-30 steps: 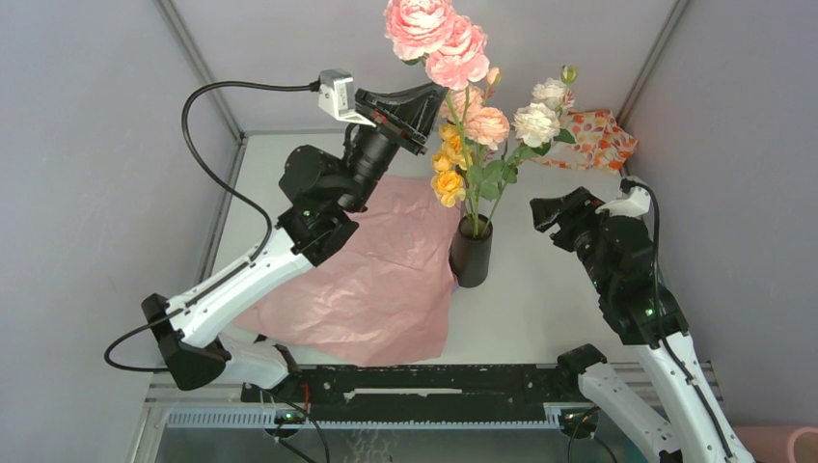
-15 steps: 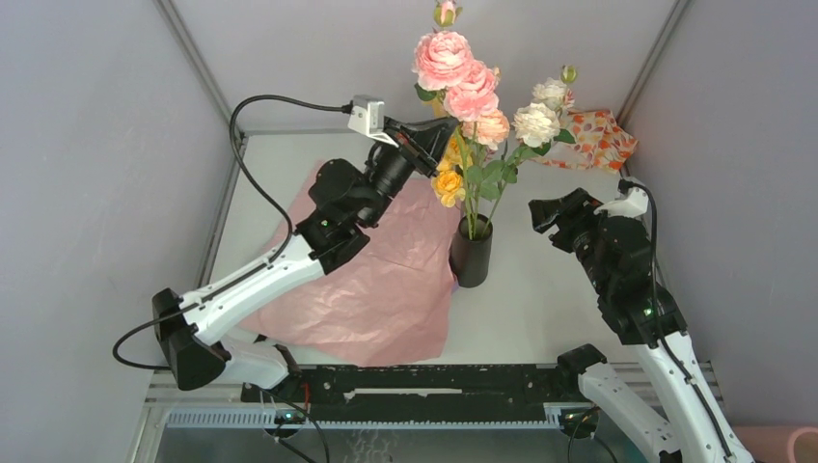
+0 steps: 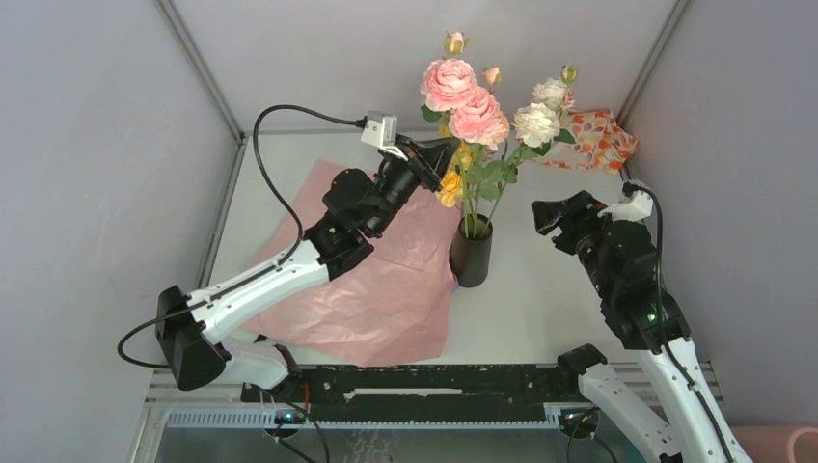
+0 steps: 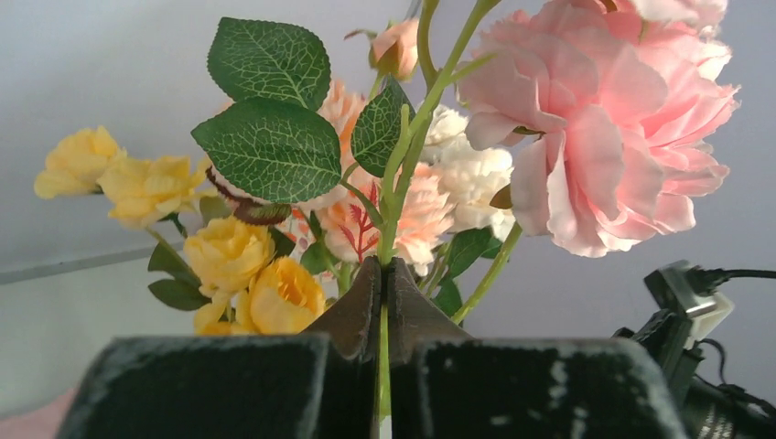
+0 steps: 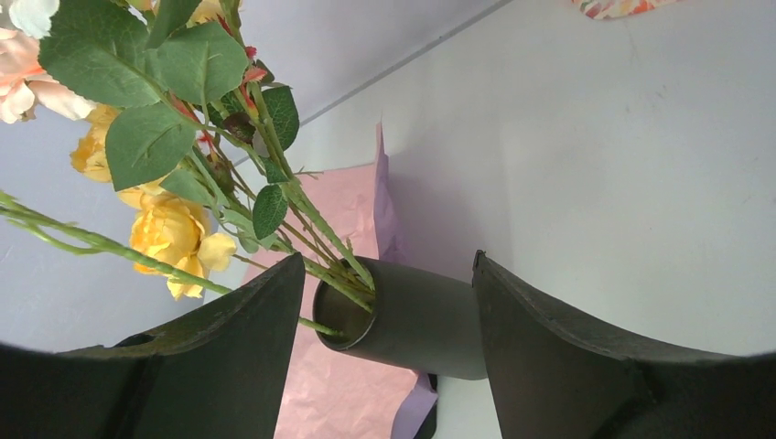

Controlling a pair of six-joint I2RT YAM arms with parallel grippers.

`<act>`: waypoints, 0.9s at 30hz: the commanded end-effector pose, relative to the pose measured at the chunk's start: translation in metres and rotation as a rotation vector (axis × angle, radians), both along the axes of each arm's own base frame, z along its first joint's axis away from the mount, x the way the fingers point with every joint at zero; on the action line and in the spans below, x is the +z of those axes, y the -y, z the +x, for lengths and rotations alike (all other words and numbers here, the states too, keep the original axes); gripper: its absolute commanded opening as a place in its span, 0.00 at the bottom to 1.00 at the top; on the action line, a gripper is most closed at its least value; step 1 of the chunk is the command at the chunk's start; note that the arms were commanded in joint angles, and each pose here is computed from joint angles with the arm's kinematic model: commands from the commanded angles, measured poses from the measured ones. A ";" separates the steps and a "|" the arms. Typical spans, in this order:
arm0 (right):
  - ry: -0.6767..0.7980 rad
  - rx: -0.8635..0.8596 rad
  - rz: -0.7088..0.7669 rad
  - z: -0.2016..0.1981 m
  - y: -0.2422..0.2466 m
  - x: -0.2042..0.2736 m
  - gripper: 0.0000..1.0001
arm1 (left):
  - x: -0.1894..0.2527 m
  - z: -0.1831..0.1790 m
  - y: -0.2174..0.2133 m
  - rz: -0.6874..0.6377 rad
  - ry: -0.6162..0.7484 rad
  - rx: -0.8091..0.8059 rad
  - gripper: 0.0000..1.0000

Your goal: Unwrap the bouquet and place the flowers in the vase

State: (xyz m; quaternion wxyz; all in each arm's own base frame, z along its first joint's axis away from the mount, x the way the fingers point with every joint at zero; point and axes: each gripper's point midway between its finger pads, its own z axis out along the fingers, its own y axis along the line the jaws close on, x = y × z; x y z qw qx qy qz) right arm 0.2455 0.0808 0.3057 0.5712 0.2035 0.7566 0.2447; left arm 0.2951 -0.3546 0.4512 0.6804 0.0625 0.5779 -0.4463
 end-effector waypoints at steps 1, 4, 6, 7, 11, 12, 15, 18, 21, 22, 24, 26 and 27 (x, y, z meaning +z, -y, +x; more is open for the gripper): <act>0.035 -0.024 0.009 -0.001 0.006 0.009 0.76 | 0.008 -0.008 -0.008 -0.038 0.001 0.005 0.01; 0.034 -0.019 0.012 -0.001 0.005 0.009 0.76 | 0.001 -0.010 -0.008 -0.027 -0.011 0.007 0.01; 0.033 -0.018 0.014 -0.001 0.004 0.009 0.76 | -0.005 -0.011 -0.008 -0.016 -0.021 0.008 0.02; 0.034 -0.015 0.015 -0.001 0.004 0.010 0.77 | -0.007 -0.011 -0.008 -0.012 -0.026 0.009 0.03; 0.030 -0.014 0.019 -0.001 0.003 0.009 0.77 | -0.021 -0.013 -0.006 0.008 -0.052 0.009 0.07; 0.030 -0.013 0.018 -0.002 0.003 0.009 0.76 | -0.024 -0.013 -0.006 0.015 -0.057 0.011 0.07; 0.027 -0.013 0.019 -0.002 0.003 0.008 0.76 | -0.035 -0.014 -0.005 0.029 -0.072 0.011 0.10; 0.027 -0.011 0.021 -0.002 0.003 0.008 0.76 | -0.043 -0.015 -0.003 0.044 -0.085 0.009 0.14; 0.024 -0.009 0.022 -0.001 0.002 0.008 0.76 | -0.052 -0.017 -0.002 0.058 -0.099 0.007 0.18; 0.021 -0.009 0.021 -0.001 0.002 0.007 0.76 | -0.055 -0.017 -0.002 0.063 -0.104 0.005 0.20; 0.019 -0.009 0.023 -0.001 0.002 0.006 0.76 | -0.060 -0.019 -0.002 0.068 -0.110 0.003 0.23; 0.018 -0.005 0.025 -0.001 0.001 0.006 0.76 | -0.063 -0.020 -0.003 0.072 -0.116 0.005 0.25; 0.018 -0.003 0.025 -0.001 0.000 0.006 0.76 | -0.064 -0.020 -0.003 0.076 -0.117 0.005 0.25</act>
